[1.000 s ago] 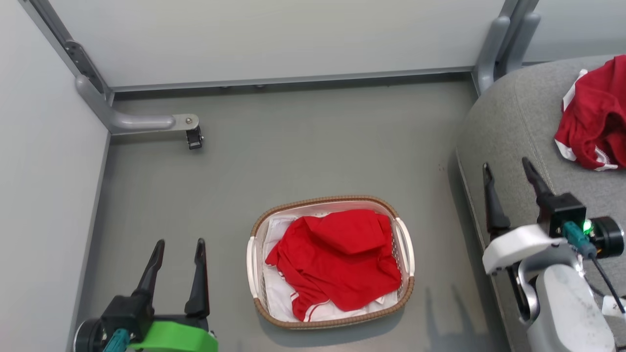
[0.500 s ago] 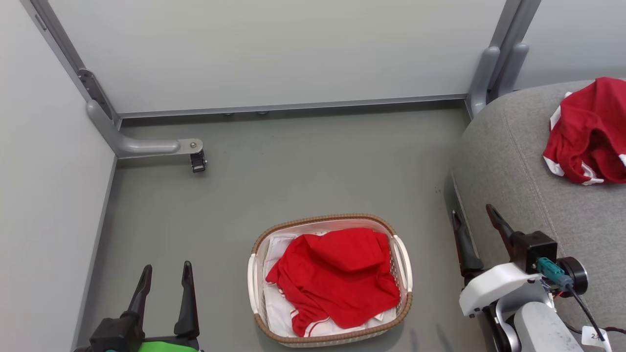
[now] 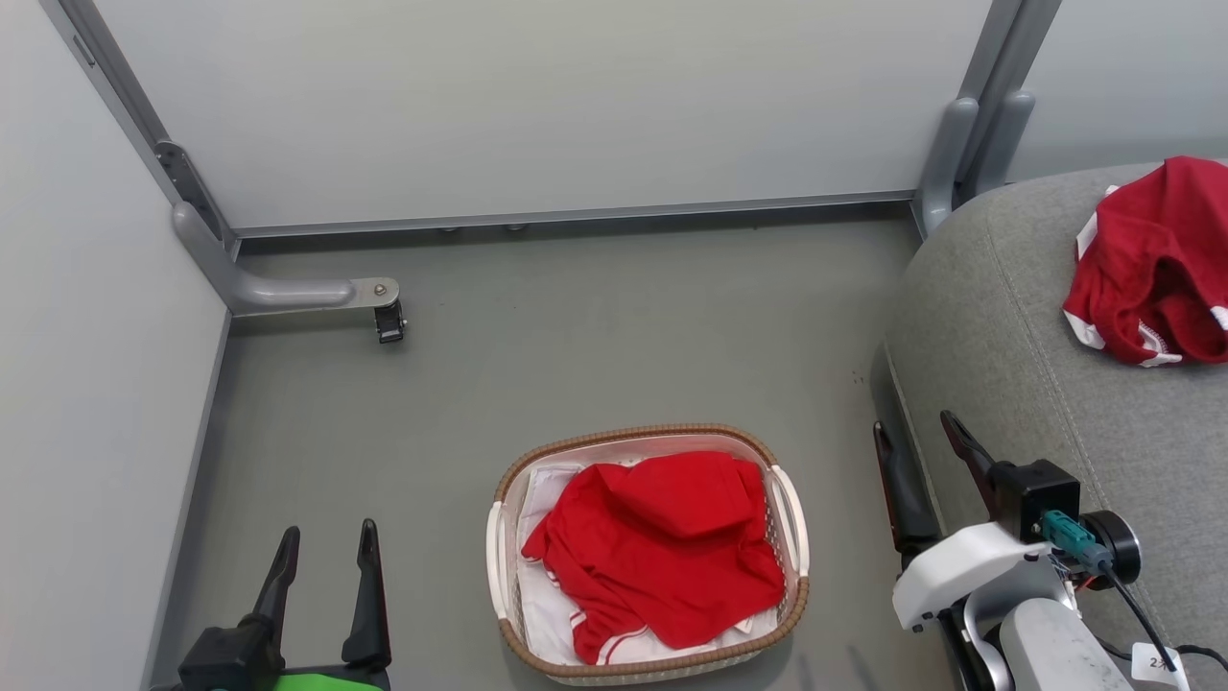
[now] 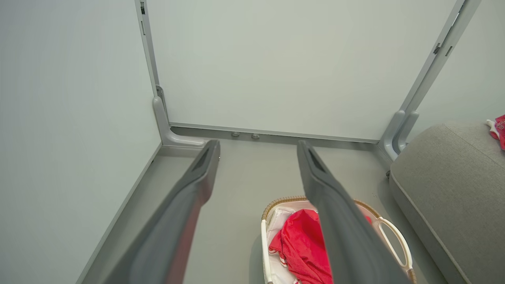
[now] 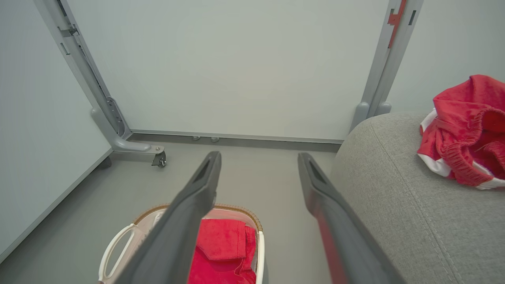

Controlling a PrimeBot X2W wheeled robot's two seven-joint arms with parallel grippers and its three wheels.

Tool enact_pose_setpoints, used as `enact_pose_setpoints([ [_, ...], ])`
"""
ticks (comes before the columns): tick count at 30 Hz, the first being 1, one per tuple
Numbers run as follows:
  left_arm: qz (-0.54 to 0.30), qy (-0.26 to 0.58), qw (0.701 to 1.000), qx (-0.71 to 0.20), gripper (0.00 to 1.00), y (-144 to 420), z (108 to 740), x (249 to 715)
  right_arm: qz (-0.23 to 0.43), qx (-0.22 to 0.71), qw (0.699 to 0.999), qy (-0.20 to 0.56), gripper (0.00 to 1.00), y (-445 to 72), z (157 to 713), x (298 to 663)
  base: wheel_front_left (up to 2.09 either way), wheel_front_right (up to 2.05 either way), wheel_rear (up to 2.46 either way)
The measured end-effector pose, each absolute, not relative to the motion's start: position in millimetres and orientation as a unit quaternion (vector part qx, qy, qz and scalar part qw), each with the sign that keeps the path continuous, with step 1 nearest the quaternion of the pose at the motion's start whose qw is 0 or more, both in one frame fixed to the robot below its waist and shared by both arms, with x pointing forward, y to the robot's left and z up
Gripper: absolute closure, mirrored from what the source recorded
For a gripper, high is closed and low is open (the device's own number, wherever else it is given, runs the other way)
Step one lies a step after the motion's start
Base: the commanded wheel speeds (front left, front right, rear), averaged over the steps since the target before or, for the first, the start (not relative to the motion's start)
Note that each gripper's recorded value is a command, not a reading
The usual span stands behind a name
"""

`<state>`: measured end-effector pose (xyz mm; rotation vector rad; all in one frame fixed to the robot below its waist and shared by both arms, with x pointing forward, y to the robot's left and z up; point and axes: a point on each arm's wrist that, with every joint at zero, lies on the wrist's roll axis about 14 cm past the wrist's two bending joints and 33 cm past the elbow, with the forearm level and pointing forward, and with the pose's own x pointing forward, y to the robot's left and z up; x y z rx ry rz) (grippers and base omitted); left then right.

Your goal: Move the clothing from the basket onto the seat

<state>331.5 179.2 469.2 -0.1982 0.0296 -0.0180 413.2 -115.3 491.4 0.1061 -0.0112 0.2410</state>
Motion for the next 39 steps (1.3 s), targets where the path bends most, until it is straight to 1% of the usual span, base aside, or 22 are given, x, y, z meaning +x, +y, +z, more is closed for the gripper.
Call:
enact_pose_setpoints([
  [21,-0.027,0.029,0.995,-0.095,0.00,167.3,461.9,337.7,0.112,0.054,0.992,0.003,0.00,-120.7,483.8,416.2,0.00,0.00,0.00],
  [26,-0.071,0.032,0.994,-0.072,0.00,145.2,460.8,355.8,0.101,0.040,0.994,-0.004,0.00,-129.8,485.5,428.0,0.00,0.00,0.00],
  [31,-0.122,0.031,0.991,-0.039,0.00,122.9,459.4,389.2,0.090,0.030,0.995,-0.021,0.00,-137.9,492.2,448.5,0.00,0.00,0.00],
  [32,-0.148,0.036,0.988,-0.027,0.00,110.4,454.9,402.5,0.085,0.028,0.996,-0.027,0.00,-141.3,493.5,457.7,0.00,0.00,0.00],
  [39,-0.251,0.078,0.964,0.041,0.00,69.3,414.3,444.1,0.076,0.022,0.996,-0.040,0.00,-148.3,487.9,488.7,0.00,0.00,0.00],
])
